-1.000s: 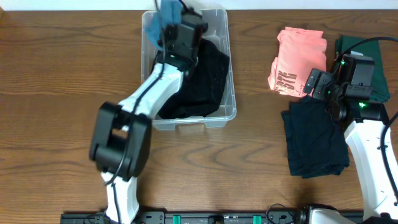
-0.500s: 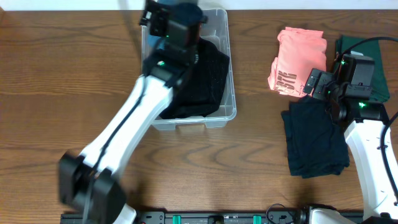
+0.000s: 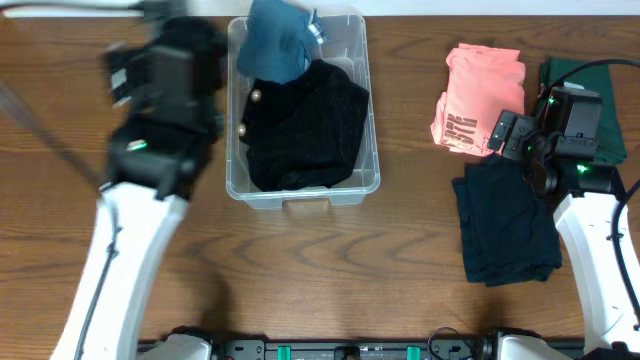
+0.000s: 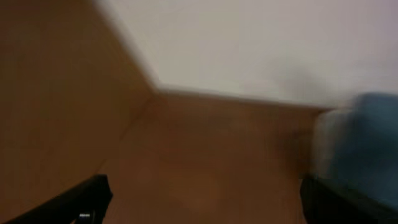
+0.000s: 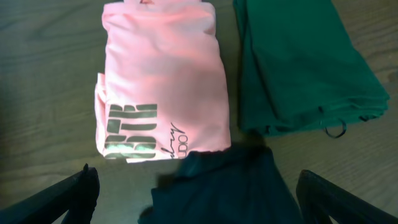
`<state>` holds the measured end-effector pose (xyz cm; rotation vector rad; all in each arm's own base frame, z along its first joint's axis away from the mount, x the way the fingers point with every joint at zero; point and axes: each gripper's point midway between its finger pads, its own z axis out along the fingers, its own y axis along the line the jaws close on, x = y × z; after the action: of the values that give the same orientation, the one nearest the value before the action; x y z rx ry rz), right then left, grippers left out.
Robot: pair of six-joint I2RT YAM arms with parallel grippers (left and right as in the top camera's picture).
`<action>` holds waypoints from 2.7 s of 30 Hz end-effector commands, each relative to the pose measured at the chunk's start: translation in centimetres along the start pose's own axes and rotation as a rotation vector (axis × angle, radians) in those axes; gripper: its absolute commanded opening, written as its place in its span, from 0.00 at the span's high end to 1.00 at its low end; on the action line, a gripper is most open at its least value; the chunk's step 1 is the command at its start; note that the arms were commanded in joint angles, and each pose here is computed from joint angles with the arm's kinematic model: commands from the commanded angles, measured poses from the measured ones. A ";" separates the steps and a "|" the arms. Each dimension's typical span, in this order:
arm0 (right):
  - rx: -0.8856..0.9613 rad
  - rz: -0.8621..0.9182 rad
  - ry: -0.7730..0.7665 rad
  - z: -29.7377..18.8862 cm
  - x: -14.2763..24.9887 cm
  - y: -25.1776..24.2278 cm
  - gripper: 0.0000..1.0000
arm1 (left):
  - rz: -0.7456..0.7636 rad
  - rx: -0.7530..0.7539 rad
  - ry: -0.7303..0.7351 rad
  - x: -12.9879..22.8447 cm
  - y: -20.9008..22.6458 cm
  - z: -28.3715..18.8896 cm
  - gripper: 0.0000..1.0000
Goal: Pack container
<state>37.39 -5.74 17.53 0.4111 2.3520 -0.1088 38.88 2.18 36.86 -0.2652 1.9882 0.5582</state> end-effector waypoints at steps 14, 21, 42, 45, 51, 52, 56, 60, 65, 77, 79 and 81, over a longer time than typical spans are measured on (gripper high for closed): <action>0.016 -0.004 -0.012 -0.2 -0.3 -0.4 0.01 | -0.292 -0.173 0.422 10.3 11.1 0.2 0.02; -0.151 0.107 0.015 -0.4 -0.1 2.4 0.01 | -0.291 -0.180 0.432 10.6 11.4 0.1 0.02; 0.016 0.380 0.300 3.3 6.3 -9.7 0.01 | -0.291 -0.180 0.432 10.6 11.4 0.1 0.02; 0.009 0.349 0.372 4.8 8.2 -10.3 0.01 | -0.291 -0.180 0.432 10.6 11.4 0.1 0.02; 0.019 0.308 0.474 7.1 11.0 -11.5 0.01 | -0.291 -0.180 0.432 10.6 11.4 0.1 0.02; 0.031 0.312 0.489 7.3 11.5 -11.8 0.01 | -0.291 -0.180 0.432 10.6 11.4 0.1 0.02; 0.068 0.323 0.568 7.8 13.6 -12.6 0.02 | -0.291 -0.180 0.432 10.6 11.4 0.1 0.02; 0.065 0.322 0.642 7.8 15.4 -12.3 0.02 | -0.291 -0.180 0.432 10.6 11.4 0.1 0.02; 0.042 0.338 0.718 7.6 17.1 -11.6 0.01 | -0.291 -0.179 0.432 10.6 11.3 0.1 0.02; -0.374 0.327 0.674 7.9 15.9 -5.5 0.05 | -0.291 -0.180 0.432 10.6 11.4 0.1 0.02; -0.390 0.332 0.665 7.9 15.7 -5.3 0.05 | -0.291 -0.180 0.432 10.6 11.4 0.1 0.02; -0.399 0.333 0.658 8.0 15.5 -5.2 0.07 | -0.291 -0.180 0.432 10.6 11.4 0.1 0.02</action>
<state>30.25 -10.03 1.26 0.7536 2.8263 0.5731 29.47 12.44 30.41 -0.8146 2.2636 0.5166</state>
